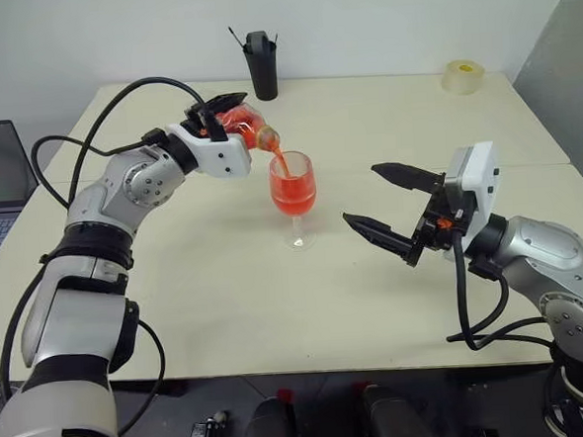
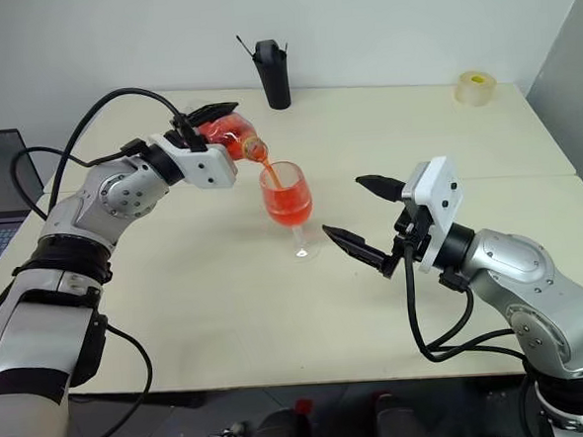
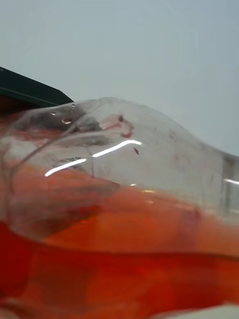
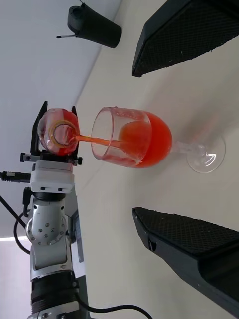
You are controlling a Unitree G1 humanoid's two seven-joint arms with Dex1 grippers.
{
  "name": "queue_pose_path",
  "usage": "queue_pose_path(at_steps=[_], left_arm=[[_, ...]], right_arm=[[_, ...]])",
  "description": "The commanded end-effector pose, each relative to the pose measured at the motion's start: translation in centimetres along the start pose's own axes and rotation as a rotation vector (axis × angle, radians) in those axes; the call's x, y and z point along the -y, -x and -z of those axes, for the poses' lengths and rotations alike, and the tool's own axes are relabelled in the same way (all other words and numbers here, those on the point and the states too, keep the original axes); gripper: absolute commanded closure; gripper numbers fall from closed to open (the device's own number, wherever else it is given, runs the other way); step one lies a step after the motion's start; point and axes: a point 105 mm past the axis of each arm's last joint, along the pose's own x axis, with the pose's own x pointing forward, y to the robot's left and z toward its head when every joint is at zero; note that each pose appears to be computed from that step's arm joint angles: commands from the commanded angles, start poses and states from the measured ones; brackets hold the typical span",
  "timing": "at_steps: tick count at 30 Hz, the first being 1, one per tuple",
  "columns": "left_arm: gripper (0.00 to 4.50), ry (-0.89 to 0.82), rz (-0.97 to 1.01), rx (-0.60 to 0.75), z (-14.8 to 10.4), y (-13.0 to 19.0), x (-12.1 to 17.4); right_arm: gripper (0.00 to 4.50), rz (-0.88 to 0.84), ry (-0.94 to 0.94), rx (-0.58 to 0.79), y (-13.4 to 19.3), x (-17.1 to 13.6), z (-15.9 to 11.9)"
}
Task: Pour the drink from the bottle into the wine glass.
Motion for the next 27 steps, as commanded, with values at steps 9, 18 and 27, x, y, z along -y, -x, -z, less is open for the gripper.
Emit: queue_pose_path(at_steps=[9,18,27], left_arm=[[2.68,0.714,-0.346,-0.151,4.4,2.6,-2.0],[2.68,1.168,-0.563,-0.527,10.5,8.8,3.5],[2.68,1.208,-0.662,-0.657,11.2,11.9,6.2]], right_arm=[[0.00,-0.072,-0.015,0.001,-1.6,-0.1,-2.9],[0.00,-0.116,-0.057,-0.209,-5.8,-0.4,-2.7],[0.00,-0.170,-0.058,-0.219,-7.2,-1.4,-2.2]])
